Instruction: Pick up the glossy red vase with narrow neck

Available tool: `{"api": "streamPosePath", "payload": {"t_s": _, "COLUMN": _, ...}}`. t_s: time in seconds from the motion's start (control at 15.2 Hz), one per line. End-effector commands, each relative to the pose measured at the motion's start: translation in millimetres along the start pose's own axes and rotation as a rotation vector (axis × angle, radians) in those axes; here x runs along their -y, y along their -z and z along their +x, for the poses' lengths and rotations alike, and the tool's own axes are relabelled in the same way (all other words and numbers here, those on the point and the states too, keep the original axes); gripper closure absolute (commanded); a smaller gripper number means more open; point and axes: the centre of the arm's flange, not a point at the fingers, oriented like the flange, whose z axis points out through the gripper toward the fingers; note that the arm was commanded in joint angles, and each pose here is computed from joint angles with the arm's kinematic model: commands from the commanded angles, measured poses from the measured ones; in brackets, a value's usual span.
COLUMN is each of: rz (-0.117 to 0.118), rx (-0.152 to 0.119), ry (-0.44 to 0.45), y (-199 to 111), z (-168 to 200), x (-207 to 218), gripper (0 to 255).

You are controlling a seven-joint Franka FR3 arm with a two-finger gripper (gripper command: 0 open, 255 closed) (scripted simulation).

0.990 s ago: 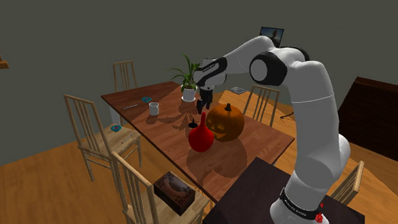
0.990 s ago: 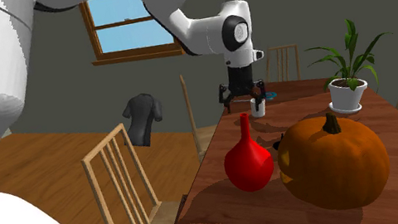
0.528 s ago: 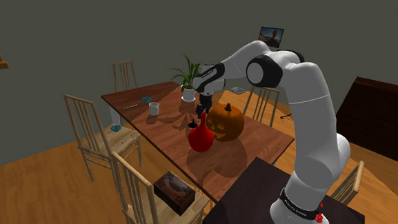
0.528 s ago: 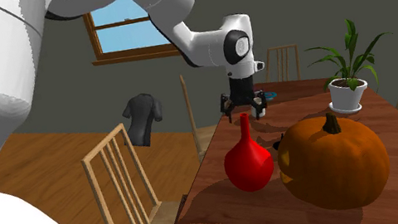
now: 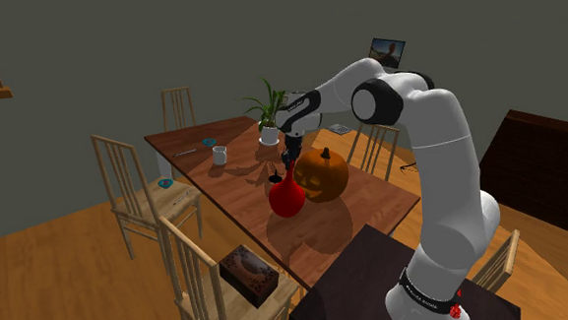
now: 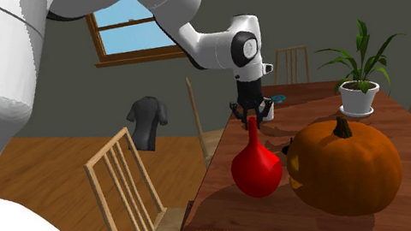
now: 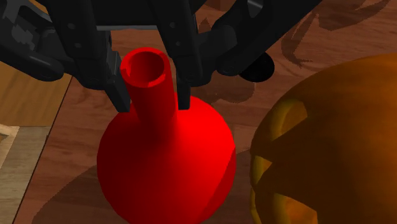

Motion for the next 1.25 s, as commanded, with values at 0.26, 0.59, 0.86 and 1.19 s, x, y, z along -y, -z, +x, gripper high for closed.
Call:
{"api": "streamPosePath", "payload": {"t_s": 0.26, "rz": 0.0, "rx": 0.001, "ry": 0.0, "y": 15, "z": 0, "x": 0, "gripper": 255}}
{"api": "streamPosePath", "payload": {"t_s": 0.59, "rz": 0.0, "rx": 0.001, "ry": 0.0, "y": 42, "z": 1, "x": 0, "gripper": 255}}
{"api": "streamPosePath", "payload": {"t_s": 0.86, "rz": 0.0, "rx": 0.001, "ry": 0.0, "y": 63, "z": 1, "x": 1, "gripper": 255}}
{"api": "streamPosePath", "payload": {"t_s": 1.19, "rz": 0.0, "rx": 0.001, "ry": 0.0, "y": 79, "z": 1, "x": 1, "gripper": 255}}
